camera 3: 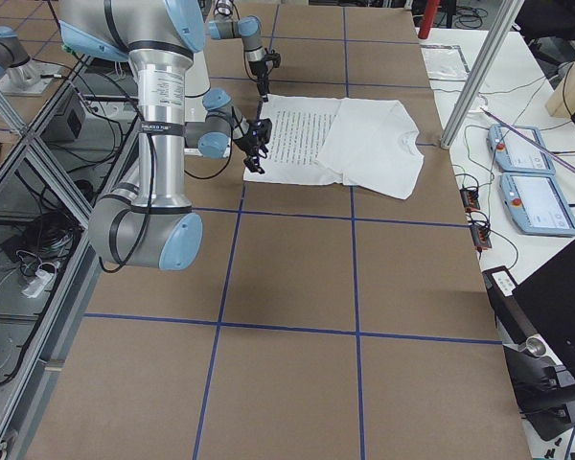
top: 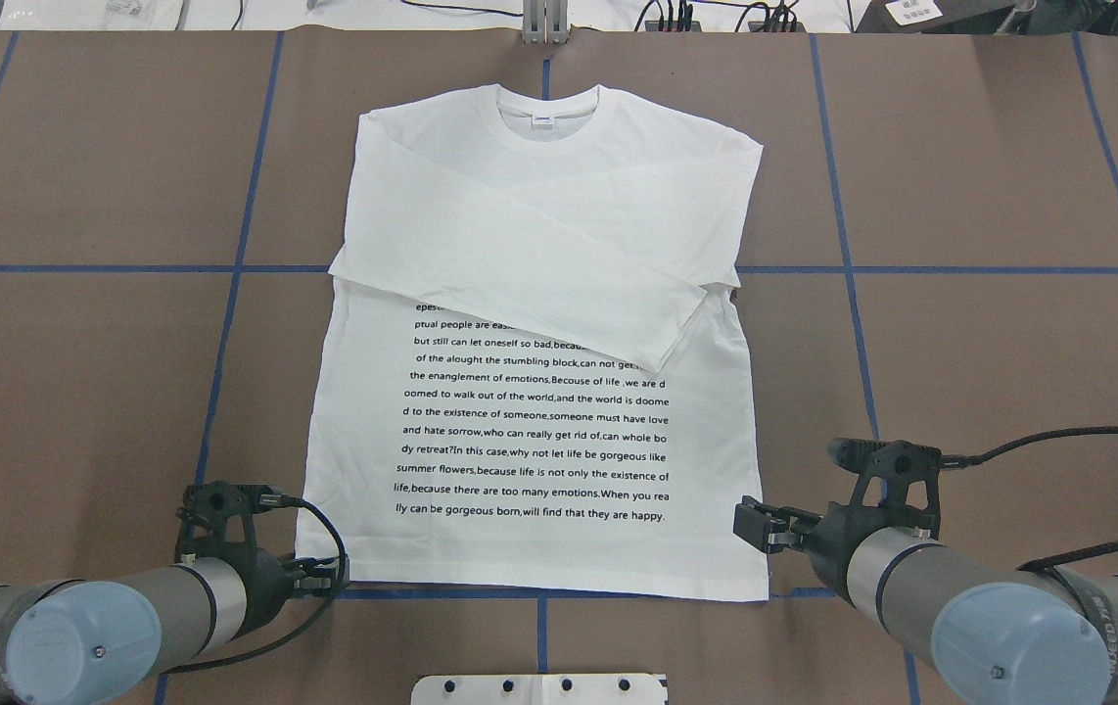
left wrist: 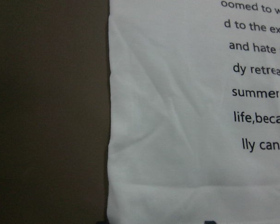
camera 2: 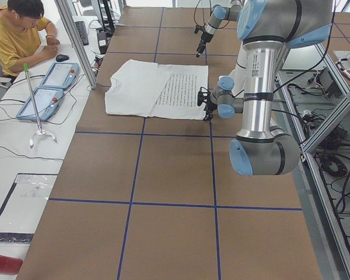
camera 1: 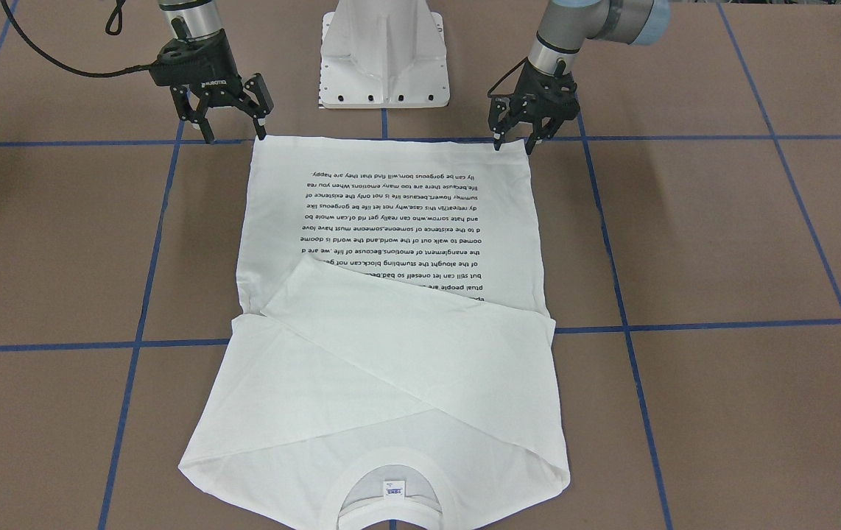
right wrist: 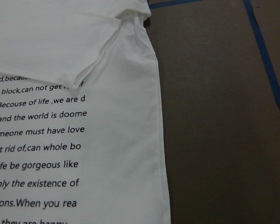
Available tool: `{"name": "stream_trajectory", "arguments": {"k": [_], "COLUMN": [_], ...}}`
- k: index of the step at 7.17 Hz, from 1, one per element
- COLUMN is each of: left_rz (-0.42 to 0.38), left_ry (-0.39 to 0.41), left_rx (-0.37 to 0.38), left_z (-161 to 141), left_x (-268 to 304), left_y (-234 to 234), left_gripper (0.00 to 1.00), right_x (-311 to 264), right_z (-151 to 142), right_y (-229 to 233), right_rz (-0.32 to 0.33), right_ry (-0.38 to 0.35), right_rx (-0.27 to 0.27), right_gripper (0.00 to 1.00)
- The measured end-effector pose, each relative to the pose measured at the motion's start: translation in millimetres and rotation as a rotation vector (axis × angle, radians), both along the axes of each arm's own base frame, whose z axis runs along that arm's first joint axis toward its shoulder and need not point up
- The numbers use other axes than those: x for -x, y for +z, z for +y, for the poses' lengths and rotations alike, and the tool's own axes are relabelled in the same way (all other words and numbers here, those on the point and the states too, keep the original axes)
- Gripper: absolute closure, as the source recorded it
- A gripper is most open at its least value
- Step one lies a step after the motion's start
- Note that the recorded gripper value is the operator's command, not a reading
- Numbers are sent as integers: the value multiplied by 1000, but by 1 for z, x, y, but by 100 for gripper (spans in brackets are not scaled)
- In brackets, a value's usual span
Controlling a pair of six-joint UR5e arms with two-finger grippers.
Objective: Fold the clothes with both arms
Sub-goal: 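Grasp the hem corners with both grippers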
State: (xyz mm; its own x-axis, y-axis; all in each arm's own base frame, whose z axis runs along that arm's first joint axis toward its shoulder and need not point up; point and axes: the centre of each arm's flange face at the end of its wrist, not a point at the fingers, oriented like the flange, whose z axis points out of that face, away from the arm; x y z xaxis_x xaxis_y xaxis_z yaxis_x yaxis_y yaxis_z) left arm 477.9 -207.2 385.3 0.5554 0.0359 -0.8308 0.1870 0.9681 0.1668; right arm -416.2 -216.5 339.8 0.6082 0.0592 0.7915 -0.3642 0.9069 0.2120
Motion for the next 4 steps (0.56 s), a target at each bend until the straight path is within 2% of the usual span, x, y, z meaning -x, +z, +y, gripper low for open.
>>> {"name": "stream_trajectory", "arguments": {"k": [1, 4], "left_rz": [1, 10], "left_ry": [0, -2], "left_rx": [0, -1], "left_z": [0, 0], "left_x": [0, 2], "left_y": [-1, -5], "left_gripper": [100, 100], "right_x": [0, 4], "right_z": [0, 4], "right_y": [0, 3], "right_rz": [1, 6], "right_ry": [0, -2], "right_rx": [-1, -3], "right_gripper": [0, 0]}}
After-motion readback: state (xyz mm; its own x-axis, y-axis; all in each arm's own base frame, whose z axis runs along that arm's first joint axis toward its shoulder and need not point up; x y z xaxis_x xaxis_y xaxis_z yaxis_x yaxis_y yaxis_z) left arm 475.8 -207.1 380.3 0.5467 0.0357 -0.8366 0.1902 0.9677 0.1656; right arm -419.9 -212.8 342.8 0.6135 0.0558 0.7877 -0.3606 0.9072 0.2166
